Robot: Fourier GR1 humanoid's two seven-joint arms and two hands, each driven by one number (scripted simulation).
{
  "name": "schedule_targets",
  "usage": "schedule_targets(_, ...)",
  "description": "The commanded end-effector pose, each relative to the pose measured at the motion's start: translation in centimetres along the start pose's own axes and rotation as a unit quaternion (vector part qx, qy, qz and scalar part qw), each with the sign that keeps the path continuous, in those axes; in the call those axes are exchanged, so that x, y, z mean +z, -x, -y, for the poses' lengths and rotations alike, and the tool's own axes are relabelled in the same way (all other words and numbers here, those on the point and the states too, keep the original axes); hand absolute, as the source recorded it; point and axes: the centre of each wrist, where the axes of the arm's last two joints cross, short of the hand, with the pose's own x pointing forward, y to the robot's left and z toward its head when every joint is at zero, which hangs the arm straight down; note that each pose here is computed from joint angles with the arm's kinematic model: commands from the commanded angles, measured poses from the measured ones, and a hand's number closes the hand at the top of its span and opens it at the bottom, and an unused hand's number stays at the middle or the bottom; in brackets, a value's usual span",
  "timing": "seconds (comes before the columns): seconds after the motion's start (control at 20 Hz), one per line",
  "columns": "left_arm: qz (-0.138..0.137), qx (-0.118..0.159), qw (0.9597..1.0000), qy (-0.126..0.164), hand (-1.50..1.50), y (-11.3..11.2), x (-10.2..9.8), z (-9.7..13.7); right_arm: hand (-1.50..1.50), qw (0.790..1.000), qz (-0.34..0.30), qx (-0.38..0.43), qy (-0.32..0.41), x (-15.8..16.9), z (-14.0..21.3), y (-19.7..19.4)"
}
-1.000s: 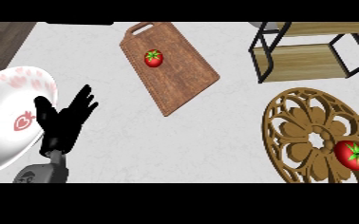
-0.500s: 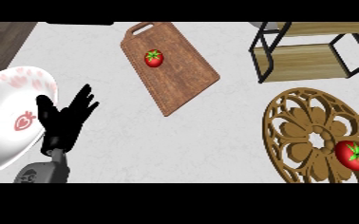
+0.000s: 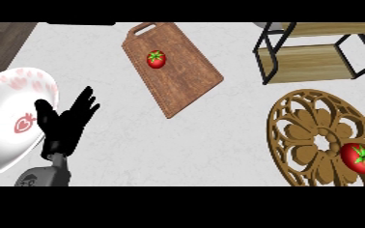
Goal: Pick the lemon from the placemat and place it in the tiered shelf
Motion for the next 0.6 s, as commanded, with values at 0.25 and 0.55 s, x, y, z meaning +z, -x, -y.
schedule_targets(0.25,-0.046,-0.006,0.9989,0.0,0.0,0.9,0.4,-0.4,1.5,0.999,0.003,0.042,-0.021,-0.6,-1.5,1.2)
schedule_targets(0.55,-0.04,-0.006,0.9992,0.0,0.0,0.5,-0.6,0.5,-1.5,0.989,-0.042,-0.134,0.055,-0.9,0.3,0.7)
